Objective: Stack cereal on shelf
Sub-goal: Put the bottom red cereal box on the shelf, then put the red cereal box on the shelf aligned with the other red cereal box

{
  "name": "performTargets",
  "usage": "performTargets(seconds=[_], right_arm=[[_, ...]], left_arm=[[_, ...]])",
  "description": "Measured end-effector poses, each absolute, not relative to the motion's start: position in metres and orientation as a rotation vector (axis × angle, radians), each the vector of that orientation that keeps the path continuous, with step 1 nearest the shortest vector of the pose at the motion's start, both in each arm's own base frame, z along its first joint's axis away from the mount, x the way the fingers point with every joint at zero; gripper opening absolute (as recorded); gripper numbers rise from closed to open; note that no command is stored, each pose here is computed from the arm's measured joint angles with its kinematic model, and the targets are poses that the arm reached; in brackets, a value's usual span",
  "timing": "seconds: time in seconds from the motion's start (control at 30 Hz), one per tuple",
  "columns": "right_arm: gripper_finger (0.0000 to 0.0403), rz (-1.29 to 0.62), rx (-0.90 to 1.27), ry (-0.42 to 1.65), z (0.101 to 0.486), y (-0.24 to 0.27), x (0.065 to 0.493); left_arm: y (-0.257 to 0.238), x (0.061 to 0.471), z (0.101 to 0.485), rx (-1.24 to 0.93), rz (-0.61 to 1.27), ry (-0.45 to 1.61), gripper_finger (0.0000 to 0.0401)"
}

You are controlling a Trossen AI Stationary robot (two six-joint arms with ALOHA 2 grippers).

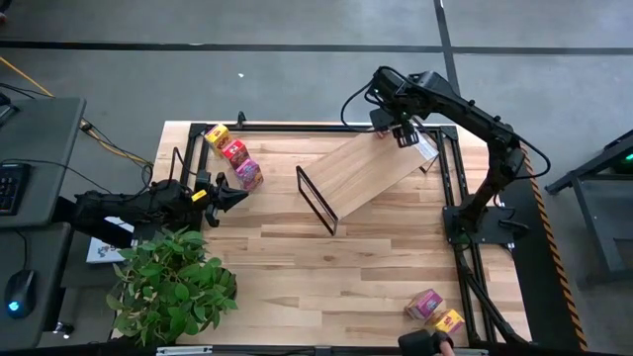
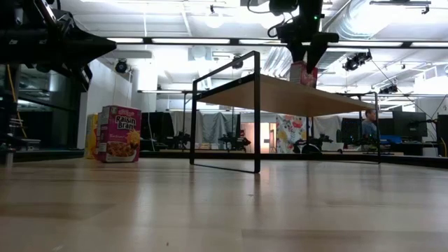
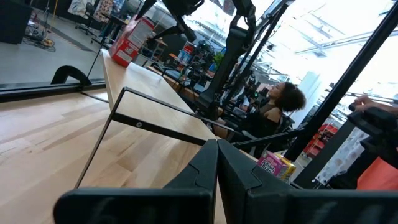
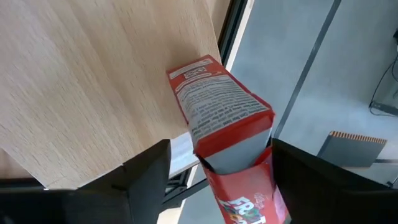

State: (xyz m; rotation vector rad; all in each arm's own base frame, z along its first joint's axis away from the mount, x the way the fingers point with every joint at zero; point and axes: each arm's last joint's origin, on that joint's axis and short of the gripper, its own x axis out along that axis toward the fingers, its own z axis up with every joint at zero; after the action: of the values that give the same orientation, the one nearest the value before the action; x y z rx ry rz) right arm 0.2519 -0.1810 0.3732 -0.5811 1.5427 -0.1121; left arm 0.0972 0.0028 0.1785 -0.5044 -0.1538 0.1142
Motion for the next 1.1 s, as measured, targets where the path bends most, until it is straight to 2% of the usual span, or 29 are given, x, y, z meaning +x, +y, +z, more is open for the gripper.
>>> performTargets(seconds=[0.7,0.8,0.93,1.0,1.1], right_arm=[[0.0268,-0.234,-0.553,1.345,0.424,-0.163,0.253],[0.0268,-0.251,-0.399,1.245,0.439,-0.15,0.249],[0.0268,-0.277,-0.021,1.095,0.453,-0.131,0.248],[0.0268,-0.233,0.169,1.037,0.455,-0.12,0.248],[0.0268,-0.101,0.294,1.017,0.454,-0.094,0.252]], left_arm=[[0.003,0.097,0.178,-0.504,0.114,-0.154,0.0001],[0.003,0.097,0.178,-0.504,0.115,-0.154,0.0001],[0.003,0.097,0.178,-0.504,0.114,-0.154,0.0001],[0.003,0.097,0.178,-0.504,0.115,-0.154,0.0001],[0.003,0.097,0.178,-0.504,0.114,-0.154,0.0001]])
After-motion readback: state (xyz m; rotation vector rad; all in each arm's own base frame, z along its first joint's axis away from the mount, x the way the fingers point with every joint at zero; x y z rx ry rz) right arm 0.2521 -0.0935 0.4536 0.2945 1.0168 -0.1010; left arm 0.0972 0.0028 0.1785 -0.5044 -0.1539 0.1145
